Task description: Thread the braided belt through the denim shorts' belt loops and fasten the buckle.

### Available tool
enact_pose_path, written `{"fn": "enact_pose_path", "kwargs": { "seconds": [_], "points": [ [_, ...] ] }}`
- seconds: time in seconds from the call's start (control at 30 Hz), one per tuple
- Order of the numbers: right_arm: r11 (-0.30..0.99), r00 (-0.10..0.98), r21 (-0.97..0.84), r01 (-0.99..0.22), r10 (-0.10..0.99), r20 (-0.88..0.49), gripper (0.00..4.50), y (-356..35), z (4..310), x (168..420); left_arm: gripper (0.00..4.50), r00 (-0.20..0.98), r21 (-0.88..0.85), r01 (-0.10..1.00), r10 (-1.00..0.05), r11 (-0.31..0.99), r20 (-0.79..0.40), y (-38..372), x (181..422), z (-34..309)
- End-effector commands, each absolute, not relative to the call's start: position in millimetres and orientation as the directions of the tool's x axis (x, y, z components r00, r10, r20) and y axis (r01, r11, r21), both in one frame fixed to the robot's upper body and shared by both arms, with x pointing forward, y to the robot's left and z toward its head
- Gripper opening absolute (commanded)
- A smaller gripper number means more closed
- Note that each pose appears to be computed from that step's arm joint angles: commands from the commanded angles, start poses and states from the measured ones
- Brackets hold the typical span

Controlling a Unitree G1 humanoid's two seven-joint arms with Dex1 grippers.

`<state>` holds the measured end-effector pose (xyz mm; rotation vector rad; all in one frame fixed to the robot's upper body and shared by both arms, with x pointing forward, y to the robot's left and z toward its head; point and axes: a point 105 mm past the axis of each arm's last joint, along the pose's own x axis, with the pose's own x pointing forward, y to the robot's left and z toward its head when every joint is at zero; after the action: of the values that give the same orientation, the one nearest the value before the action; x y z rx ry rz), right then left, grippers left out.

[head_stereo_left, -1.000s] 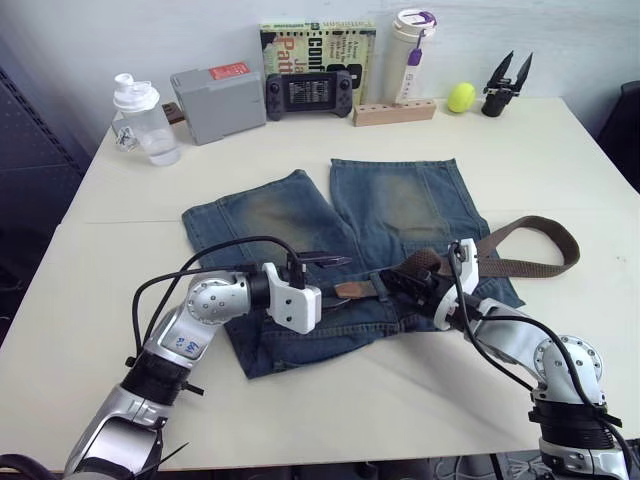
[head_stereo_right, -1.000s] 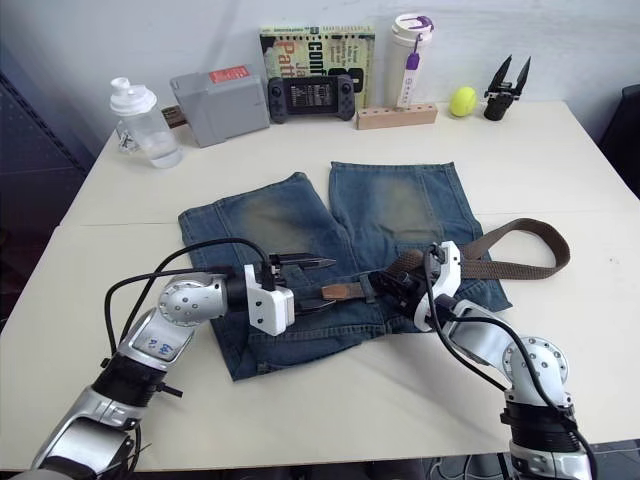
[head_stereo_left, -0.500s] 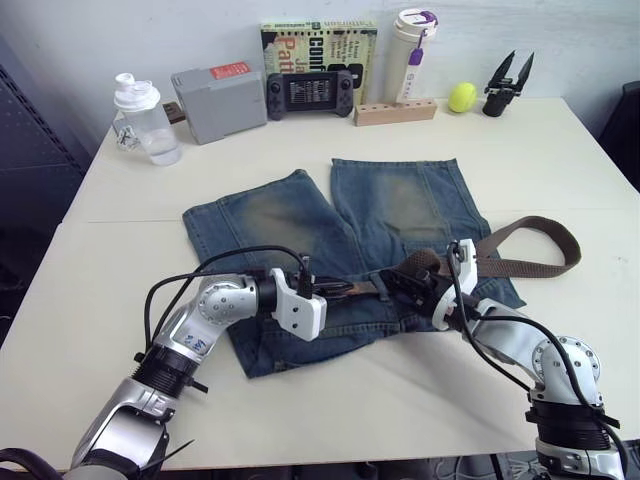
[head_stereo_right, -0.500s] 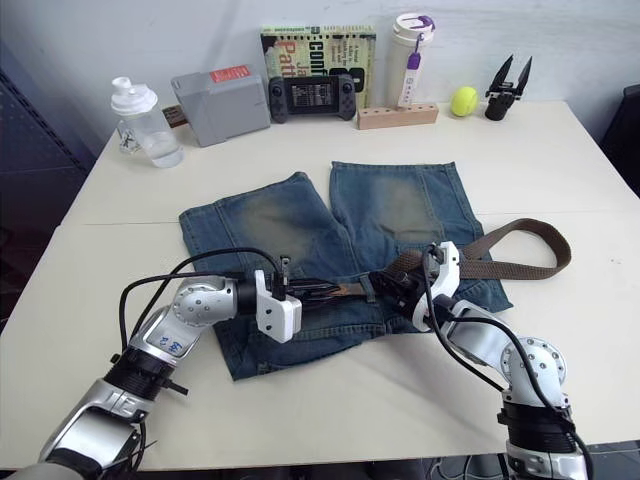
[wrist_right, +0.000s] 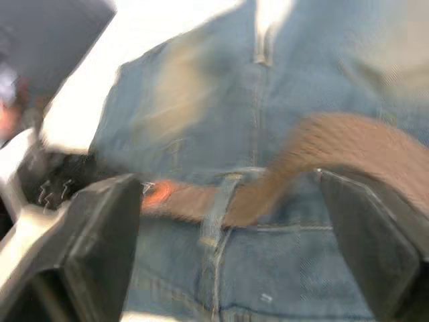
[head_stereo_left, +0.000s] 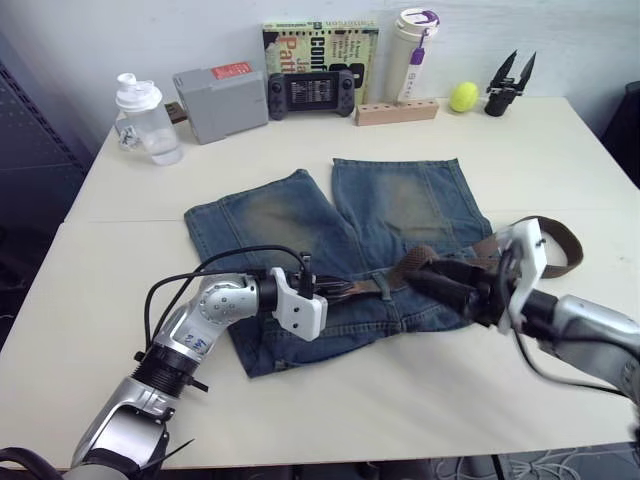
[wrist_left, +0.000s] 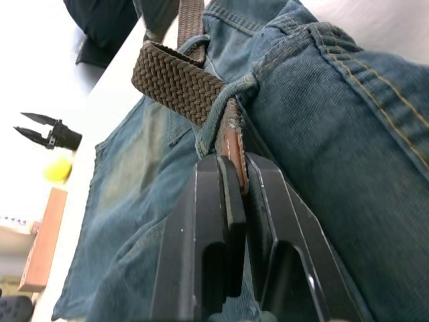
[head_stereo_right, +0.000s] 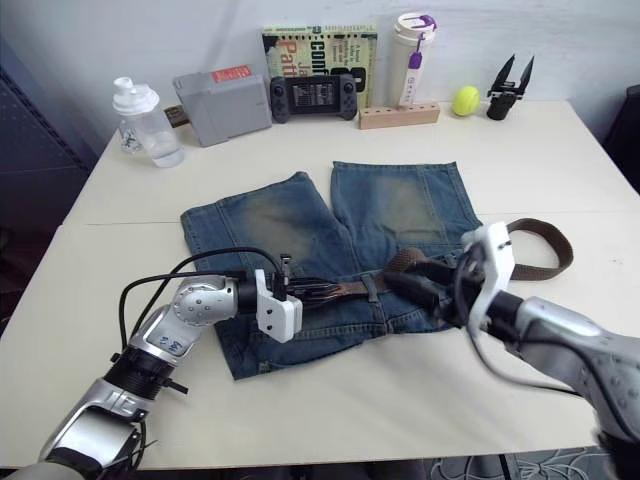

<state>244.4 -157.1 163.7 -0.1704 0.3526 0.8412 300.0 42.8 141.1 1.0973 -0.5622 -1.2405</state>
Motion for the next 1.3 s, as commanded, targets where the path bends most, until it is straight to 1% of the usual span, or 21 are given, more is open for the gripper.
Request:
{"fn": "enact_pose_path", "kwargs": {
  "seconds": [0.03, 0.1, 0.13, 0.17, 0.23, 0.3, 0.4, 0.43, 0.47, 0.53, 0.63, 0.67, 0.7, 0.83, 0.93, 1.0, 1.1, 1.3],
  "points": [
    [0.399, 0.565, -0.408, -0.821, 0.669, -0.482, 4.41, -162.0, 142.7, 239.6, 0.00, 0.279, 0.897, 0.440, -0.946, -0.026, -0.165, 39.9, 298.3, 150.1],
    [0.292, 0.597, -0.555, -0.779, 0.618, -0.512, 4.41, -170.7, 128.6, 246.4, 0.00, 0.276, 0.897, 0.442, -0.948, -0.023, -0.161, 39.1, 297.9, 150.3],
    [0.250, 0.598, -0.586, -0.771, 0.600, -0.531, 4.41, -173.6, 120.8, 247.6, 0.00, 0.275, 0.897, 0.442, -0.948, -0.022, -0.159, 38.6, 297.4, 150.5],
    [0.221, 0.596, -0.601, -0.768, 0.591, -0.544, 4.41, -175.3, 115.5, 248.1, 0.00, 0.274, 0.897, 0.442, -0.949, -0.021, -0.158, 38.4, 297.1, 150.6],
    [0.197, 0.665, -0.687, -0.700, 0.530, -0.526, 4.41, -185.1, 109.5, 262.3, 0.00, 0.273, 0.897, 0.442, -0.950, -0.018, -0.154, 37.9, 296.4, 151.2],
    [0.144, 0.705, -0.756, -0.639, 0.503, -0.500, 4.41, -188.3, 105.2, 271.2, 0.00, 0.274, 0.897, 0.442, -0.950, -0.014, -0.150, 37.9, 295.7, 152.1],
    [0.147, 0.706, -0.759, -0.635, 0.508, -0.492, 3.61, -188.3, 95.0, 270.9, 0.00, 0.275, 0.897, 0.442, -0.951, -0.008, -0.144, 38.7, 294.2, 153.9],
    [0.174, 0.714, -0.754, -0.633, 0.508, -0.482, 3.08, -189.1, 94.4, 271.7, 0.00, 0.276, 0.897, 0.442, -0.950, -0.008, -0.144, 39.3, 293.8, 154.2],
    [0.197, 0.724, -0.754, -0.627, 0.504, -0.471, 2.64, -190.3, 94.9, 273.3, 0.00, 0.277, 0.897, 0.441, -0.950, -0.008, -0.145, 39.7, 293.6, 154.2],
    [0.255, 0.763, -0.752, -0.608, 0.452, -0.463, 1.61, -202.3, 93.3, 280.0, 0.00, 0.279, 0.898, 0.439, -0.949, -0.009, -0.146, 40.8, 292.9, 154.5],
    [0.318, 0.818, -0.761, -0.566, 0.327, -0.472, 0.19, -233.5, 89.5, 290.7, 0.00, 0.282, 0.901, 0.434, -0.948, -0.013, -0.150, 41.9, 291.2, 154.9],
    [0.348, 0.842, -0.769, -0.537, 0.280, -0.461, 0.05, -243.8, 91.6, 295.3, 0.00, 0.283, 0.902, 0.431, -0.947, -0.016, -0.152, 41.8, 290.6, 154.9],
    [0.368, 0.856, -0.773, -0.516, 0.251, -0.452, 0.05, -249.9, 93.2, 298.2, 0.00, 0.284, 0.903, 0.429, -0.947, -0.017, -0.153, 41.7, 290.3, 154.9],
    [0.433, 0.905, -0.815, -0.384, 0.001, -0.426, 0.05, -309.2, 101.2, 310.6, 0.00, 0.282, 0.910, 0.414, -0.947, -0.024, -0.153, 41.2, 285.1, 155.6],
    [0.453, 0.905, -0.832, -0.321, -0.114, -0.411, 0.05, -336.0, 105.4, 312.7, 0.00, 0.282, 0.912, 0.409, -0.947, -0.028, -0.155, 42.1, 281.9, 155.8],
    [0.460, 0.900, -0.831, -0.313, -0.135, -0.414, 0.05, -340.8, 105.2, 312.8, 0.00, 0.283, 0.913, 0.408, -0.946, -0.030, -0.157, 43.0, 280.9, 155.5],
    [0.472, 0.893, -0.819, -0.326, -0.132, -0.431, 0.05, -338.3, 101.0, 312.3, 0.00, 0.285, 0.913, 0.407, -0.945, -0.032, -0.160, 44.0, 280.8, 155.2],
    [0.498, 0.875, -0.768, -0.402, -0.039, -0.483, 0.05, -311.8, 89.4, 311.0, 0.00, 0.293, 0.916, 0.399, -0.943, -0.028, -0.157, 44.8, 283.3, 156.1]
  ]
}}
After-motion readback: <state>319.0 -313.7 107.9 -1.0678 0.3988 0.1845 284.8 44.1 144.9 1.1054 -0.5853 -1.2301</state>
